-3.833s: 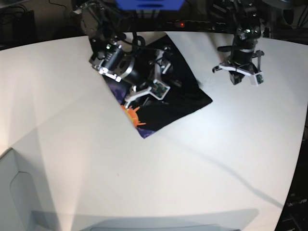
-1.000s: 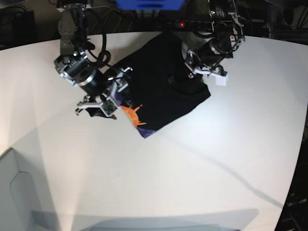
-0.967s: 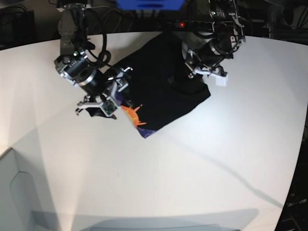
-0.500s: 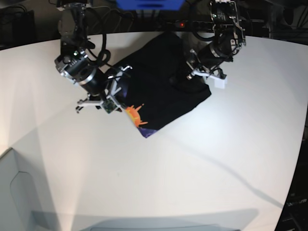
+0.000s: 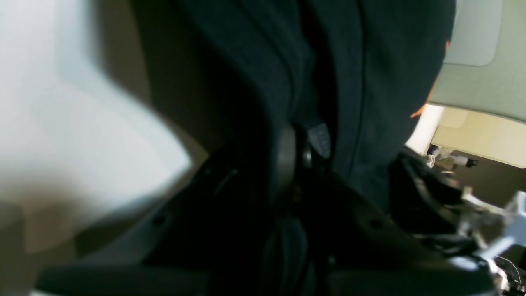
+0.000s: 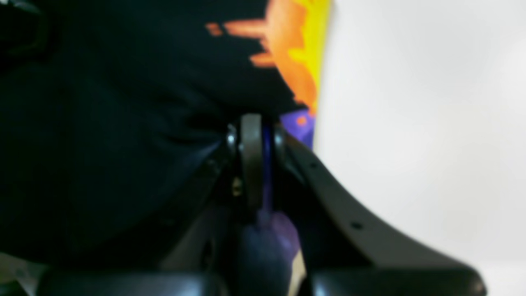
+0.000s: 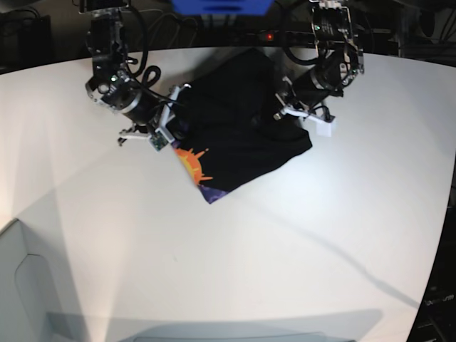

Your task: Fold the T-shirt properly

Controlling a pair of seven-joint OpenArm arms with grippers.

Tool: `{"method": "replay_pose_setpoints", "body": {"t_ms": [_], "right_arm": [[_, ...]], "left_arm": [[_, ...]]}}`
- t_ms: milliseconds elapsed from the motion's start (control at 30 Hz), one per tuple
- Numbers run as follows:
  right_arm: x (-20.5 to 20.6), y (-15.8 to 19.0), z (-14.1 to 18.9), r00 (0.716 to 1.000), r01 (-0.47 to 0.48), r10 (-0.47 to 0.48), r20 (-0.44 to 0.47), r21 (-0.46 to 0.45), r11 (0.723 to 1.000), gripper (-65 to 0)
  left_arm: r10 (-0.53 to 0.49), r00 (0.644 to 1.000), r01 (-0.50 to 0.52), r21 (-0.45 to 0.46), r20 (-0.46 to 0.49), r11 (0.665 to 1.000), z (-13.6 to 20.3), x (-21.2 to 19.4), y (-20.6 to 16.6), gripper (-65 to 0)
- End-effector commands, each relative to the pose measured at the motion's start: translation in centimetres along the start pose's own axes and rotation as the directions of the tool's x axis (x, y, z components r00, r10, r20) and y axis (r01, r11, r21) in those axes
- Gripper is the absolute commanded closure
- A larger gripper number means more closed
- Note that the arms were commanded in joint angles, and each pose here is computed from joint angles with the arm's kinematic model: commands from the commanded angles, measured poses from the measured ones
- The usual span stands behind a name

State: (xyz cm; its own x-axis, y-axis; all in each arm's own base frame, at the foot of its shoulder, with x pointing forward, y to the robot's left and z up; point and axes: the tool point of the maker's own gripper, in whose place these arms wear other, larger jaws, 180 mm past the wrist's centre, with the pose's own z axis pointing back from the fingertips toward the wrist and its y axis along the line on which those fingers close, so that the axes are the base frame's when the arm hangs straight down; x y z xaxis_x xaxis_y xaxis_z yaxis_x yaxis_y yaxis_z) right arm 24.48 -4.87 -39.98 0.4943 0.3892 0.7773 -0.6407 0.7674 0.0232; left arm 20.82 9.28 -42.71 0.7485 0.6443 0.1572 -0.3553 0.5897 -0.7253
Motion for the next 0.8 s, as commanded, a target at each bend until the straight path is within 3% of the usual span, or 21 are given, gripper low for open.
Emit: {"method": "replay_pose_setpoints", "body": {"t_ms": [0,333,500,633,767], "right_arm": [[0.5,-0.7,0.4,1.000,-0.015,0.015,0.020,-0.005,1.000,-1.9],[5.2,-5.1,4.4,0.988,-0.032,0.059,0.145,-0.186,0.982,-1.9],[5.4,-7.4,6.1,0.985,0.024,0.025,0.172,-0.276,0.961,-2.1],[4.5,-9.4,7.5,0.986,0.057,-0.001,0.165,-0.338,0.939,-2.1],[3.3,-11.6,9.3,0.987,0.098,-0.034,0.160,-0.412,0.906,-2.1]], "left_arm": [[-0.023,0.999,0.023,0.025,0.022,0.999,0.1,0.9,0.2,0.0],[-0.099,0.995,0.098,0.027,0.034,0.995,-0.1,3.7,-0.5,0.0],[-0.236,0.971,0.237,0.020,-0.034,0.971,-2.0,5.1,-2.1,0.0],[-0.417,0.901,0.421,0.010,-0.119,0.907,-4.2,6.6,-4.4,0.0],[-0.586,0.792,0.595,-0.002,-0.171,0.804,-6.2,8.8,-7.8,0.0]]}}
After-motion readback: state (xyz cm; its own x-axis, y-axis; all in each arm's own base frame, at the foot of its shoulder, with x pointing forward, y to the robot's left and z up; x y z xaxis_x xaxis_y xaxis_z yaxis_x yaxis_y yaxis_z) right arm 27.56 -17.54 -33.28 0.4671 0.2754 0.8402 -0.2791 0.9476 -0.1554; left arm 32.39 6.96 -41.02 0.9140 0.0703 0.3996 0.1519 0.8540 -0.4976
